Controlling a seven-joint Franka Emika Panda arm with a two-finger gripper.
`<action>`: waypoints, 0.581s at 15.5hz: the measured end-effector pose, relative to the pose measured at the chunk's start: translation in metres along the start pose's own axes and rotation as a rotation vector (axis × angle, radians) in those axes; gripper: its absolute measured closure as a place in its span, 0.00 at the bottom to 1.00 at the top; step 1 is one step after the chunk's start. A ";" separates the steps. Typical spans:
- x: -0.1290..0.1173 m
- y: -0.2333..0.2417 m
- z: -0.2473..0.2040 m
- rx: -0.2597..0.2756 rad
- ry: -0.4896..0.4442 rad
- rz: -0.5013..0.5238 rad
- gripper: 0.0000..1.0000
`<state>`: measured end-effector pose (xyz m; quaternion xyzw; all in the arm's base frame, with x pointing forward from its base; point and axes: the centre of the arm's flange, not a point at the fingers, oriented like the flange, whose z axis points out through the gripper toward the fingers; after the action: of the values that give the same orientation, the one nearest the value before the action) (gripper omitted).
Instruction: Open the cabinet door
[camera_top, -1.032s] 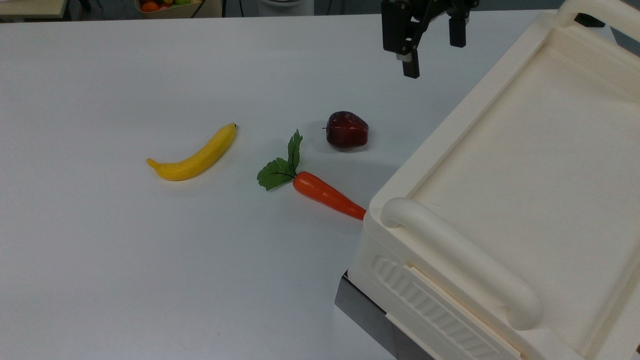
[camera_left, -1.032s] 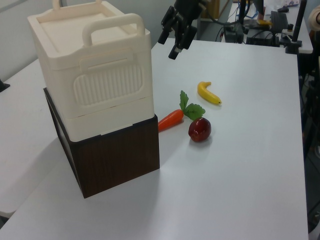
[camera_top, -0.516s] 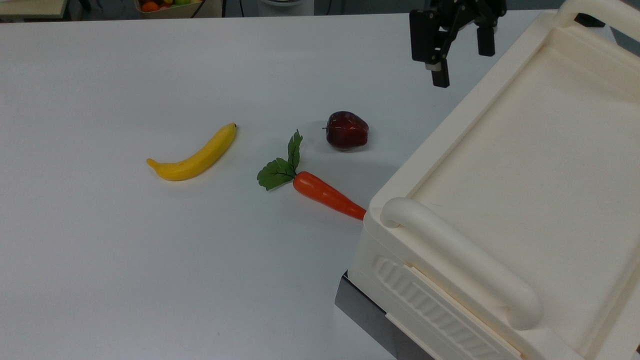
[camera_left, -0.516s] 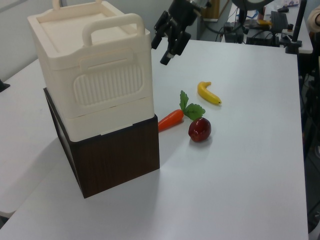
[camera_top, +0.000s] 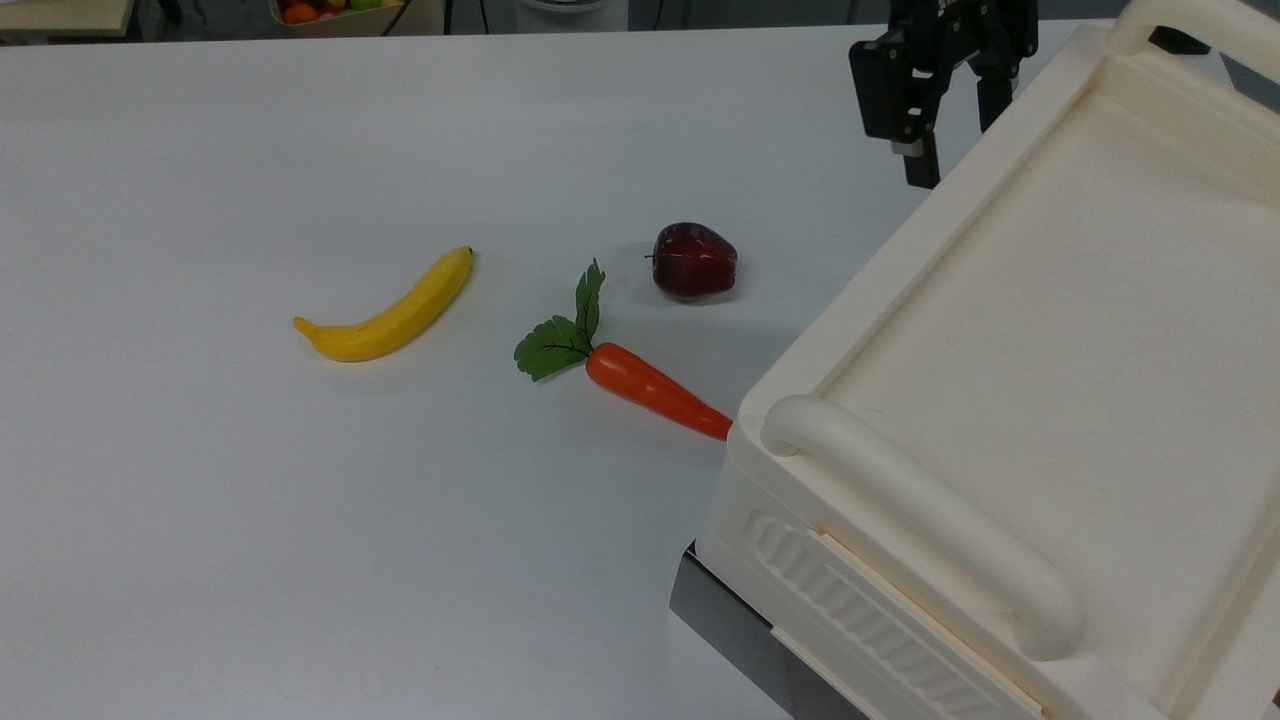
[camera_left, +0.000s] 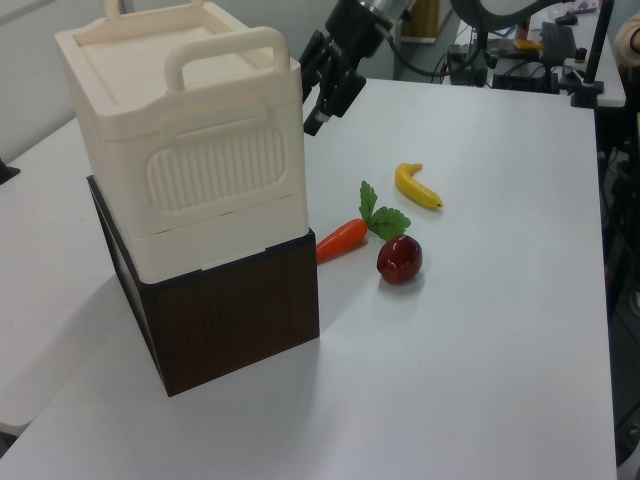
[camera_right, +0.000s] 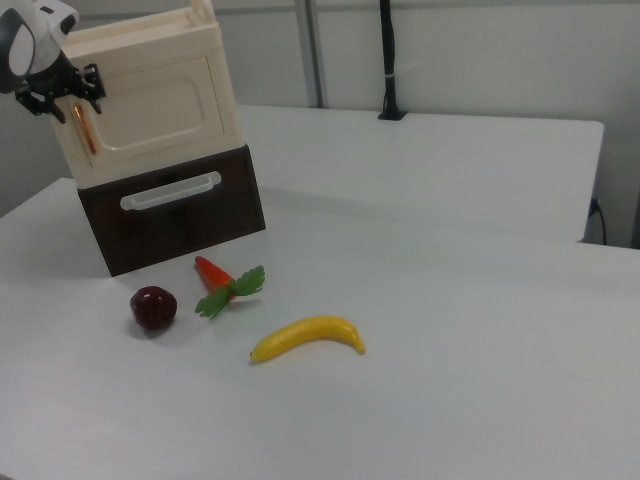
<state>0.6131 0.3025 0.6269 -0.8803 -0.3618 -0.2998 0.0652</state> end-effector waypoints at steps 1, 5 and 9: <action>0.000 -0.001 0.000 0.000 0.000 -0.003 0.33; 0.000 -0.001 0.000 0.000 0.000 -0.005 0.61; 0.000 -0.001 0.000 0.000 0.000 -0.005 0.69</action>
<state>0.6125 0.3035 0.6270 -0.8795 -0.3639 -0.2998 0.0645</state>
